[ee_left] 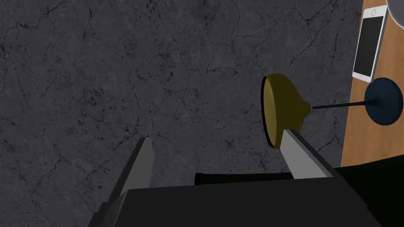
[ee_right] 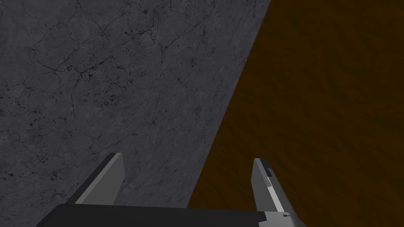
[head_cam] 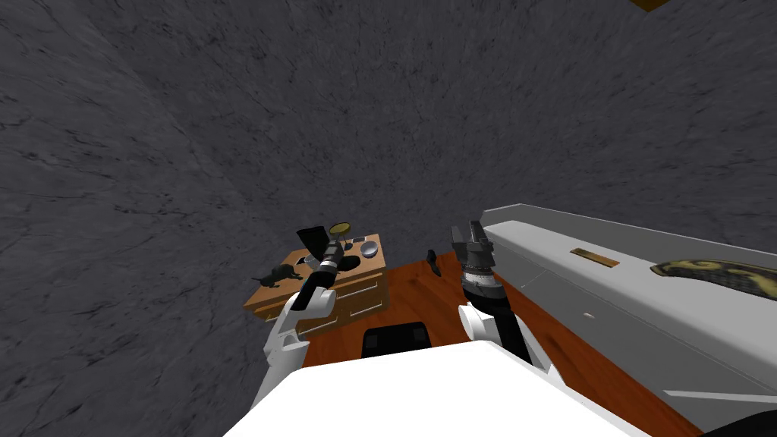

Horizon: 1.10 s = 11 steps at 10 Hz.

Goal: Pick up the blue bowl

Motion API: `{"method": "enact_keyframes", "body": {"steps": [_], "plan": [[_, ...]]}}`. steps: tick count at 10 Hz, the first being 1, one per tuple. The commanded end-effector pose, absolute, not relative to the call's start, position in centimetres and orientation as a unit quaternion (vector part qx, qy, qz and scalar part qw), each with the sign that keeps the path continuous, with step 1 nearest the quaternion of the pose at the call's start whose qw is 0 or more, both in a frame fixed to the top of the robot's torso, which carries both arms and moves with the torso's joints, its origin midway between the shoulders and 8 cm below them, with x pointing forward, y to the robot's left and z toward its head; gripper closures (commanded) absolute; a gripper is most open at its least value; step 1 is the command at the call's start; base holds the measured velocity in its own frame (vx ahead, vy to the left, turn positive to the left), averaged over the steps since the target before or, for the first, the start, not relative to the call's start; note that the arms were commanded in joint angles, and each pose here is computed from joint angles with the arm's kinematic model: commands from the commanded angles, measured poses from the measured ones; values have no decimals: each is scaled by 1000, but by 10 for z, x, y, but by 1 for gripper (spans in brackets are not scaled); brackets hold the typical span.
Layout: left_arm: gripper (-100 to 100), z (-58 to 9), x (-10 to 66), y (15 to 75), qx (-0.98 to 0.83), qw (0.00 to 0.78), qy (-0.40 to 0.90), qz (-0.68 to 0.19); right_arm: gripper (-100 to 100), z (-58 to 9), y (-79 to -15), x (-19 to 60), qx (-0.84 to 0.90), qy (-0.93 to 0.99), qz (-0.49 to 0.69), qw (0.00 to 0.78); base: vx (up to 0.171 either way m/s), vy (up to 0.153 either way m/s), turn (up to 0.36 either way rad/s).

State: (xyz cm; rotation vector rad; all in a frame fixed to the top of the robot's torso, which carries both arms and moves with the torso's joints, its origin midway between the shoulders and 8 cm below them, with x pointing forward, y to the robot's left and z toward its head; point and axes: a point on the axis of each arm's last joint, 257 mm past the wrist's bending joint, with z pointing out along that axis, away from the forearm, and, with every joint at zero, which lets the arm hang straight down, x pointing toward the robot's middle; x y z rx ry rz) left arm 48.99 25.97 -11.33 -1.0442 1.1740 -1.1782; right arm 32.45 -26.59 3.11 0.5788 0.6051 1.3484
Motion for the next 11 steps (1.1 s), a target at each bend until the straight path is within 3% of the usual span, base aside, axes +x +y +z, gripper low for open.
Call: {"method": "enact_keyframes", "body": {"steps": [1, 11], "plan": [[-100, -129, 500, 260, -459, 539, 509, -489, 0, 31, -266, 324, 260, 272, 606, 701, -3, 25, -150], [-100, -197, 527, 265, -541, 465, 559, -422, 0, 31, -266, 324, 260, 272, 606, 701, -6, 25, -120]]}}
